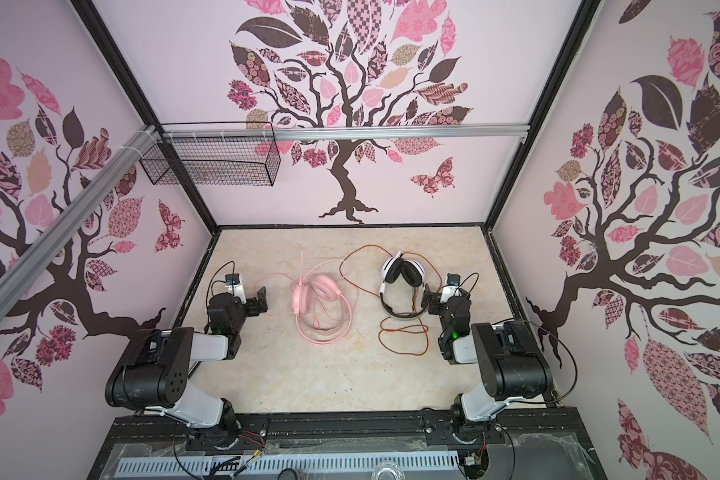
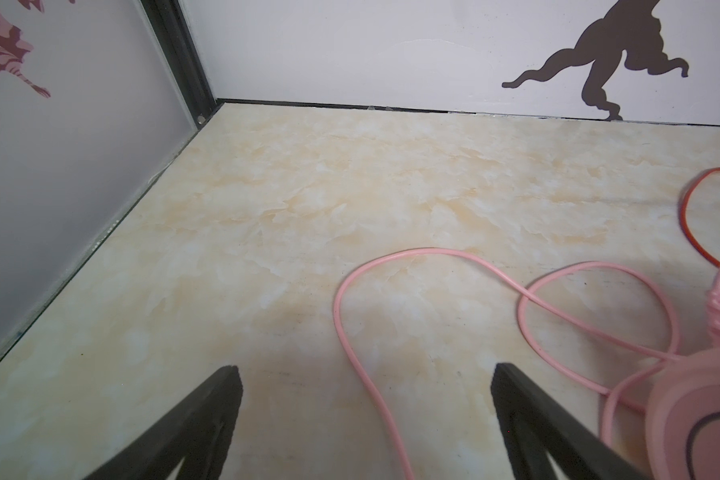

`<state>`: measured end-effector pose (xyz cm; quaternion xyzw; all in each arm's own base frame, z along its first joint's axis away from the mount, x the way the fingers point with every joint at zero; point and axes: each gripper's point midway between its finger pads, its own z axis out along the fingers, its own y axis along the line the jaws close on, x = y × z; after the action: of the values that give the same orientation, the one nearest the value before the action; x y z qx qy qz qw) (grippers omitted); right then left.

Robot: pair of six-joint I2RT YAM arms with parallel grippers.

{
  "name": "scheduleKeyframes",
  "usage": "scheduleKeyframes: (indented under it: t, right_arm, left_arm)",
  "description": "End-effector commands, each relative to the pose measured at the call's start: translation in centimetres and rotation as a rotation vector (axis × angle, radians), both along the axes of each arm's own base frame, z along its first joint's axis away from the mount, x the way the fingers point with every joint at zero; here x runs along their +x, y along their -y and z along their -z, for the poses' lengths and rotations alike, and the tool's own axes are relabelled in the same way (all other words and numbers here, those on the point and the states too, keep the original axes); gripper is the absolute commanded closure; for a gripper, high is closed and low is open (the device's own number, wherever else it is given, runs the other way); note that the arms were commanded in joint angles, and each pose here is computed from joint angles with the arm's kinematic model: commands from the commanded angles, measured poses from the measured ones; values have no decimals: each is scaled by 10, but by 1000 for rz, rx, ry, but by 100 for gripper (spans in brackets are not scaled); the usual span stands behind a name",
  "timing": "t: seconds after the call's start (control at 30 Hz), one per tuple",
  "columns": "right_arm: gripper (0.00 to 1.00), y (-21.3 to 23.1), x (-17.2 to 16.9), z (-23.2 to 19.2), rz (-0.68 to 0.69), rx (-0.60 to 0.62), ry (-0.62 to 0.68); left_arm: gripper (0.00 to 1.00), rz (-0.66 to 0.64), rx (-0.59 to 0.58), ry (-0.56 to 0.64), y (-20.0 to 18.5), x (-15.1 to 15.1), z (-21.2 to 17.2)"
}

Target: Wrap the headphones

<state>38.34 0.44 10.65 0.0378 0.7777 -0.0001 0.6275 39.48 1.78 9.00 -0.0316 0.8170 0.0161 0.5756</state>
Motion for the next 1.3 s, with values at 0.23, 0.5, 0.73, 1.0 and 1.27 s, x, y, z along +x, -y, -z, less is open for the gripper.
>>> scheduleKeyframes:
  t: [0.23, 0.5, 0.73, 1.0, 1.27]
  right_arm:
    - [0, -72, -15, -135, -128, 57, 204]
    - [0, -88, -75, -117, -242, 525, 22]
    - [1, -127, -97, -98, -470, 536, -123]
    - [1, -213, -88, -89, -772, 286, -326]
    - [7, -305, -20, -67, -934, -12, -495]
  left_arm:
    - [3, -67, 39, 236, 52, -39, -123]
    - [3, 257, -191, 269, 155, -106, -197]
    - [3, 159, -385, 81, 125, -135, -227]
    - [3, 368, -271, -51, 132, -169, -235]
    - [3, 388, -259, -33, 127, -171, -222]
